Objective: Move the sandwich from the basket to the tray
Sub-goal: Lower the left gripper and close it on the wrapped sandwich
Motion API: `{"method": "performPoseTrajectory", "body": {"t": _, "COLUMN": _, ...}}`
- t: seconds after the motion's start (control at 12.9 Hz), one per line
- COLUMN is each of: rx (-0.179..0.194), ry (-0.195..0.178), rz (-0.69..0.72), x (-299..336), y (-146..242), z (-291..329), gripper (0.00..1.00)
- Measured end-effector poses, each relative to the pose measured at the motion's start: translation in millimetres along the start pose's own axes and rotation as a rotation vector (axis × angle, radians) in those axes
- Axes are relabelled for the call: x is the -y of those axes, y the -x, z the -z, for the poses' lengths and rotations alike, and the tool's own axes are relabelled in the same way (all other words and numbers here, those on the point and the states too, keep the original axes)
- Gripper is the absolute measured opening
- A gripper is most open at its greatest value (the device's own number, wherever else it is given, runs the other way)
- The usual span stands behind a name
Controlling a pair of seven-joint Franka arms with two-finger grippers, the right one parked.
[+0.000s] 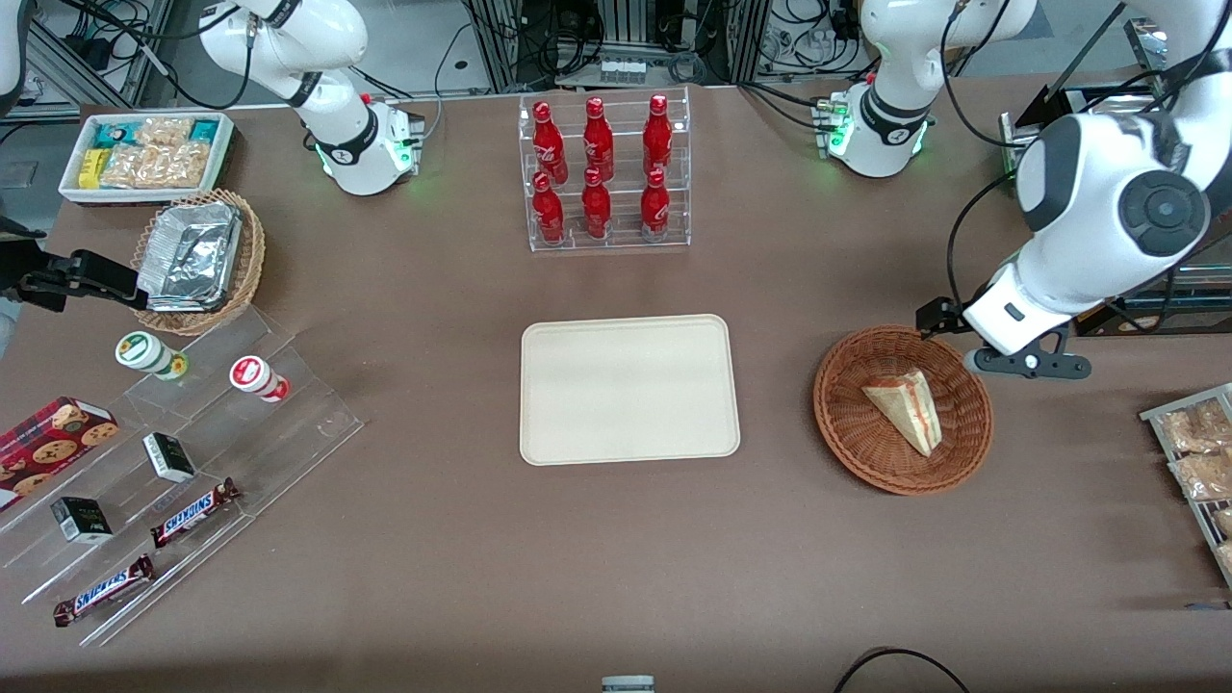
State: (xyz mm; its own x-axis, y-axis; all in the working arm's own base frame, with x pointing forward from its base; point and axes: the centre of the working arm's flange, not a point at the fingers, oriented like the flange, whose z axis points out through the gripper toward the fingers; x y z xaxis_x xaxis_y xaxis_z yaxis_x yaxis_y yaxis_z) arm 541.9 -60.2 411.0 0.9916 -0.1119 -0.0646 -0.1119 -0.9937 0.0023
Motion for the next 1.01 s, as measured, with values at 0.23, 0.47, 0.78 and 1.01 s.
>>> {"method": "performPoseTrajectory", "body": {"t": 0.23, "rx": -0.049, "ry": 0.003, "rz": 0.022, "x": 9.5, "y": 8.0, "z": -40.6, "gripper": 1.00}}
{"method": "performPoseTrajectory", "body": {"t": 0.47, "rx": -0.076, "ry": 0.016, "rz": 0.159, "x": 28.5, "y": 6.9, "z": -64.9, "gripper": 1.00}}
{"method": "performPoseTrajectory", "body": {"t": 0.78, "rx": -0.104, "ry": 0.043, "rz": 0.495, "x": 19.7, "y": -3.3, "z": -83.2, "gripper": 1.00}}
{"method": "performPoseTrajectory", "body": {"t": 1.01, "rx": -0.110, "ry": 0.066, "rz": 0.738, "x": 9.8, "y": -8.2, "z": -93.7, "gripper": 1.00}}
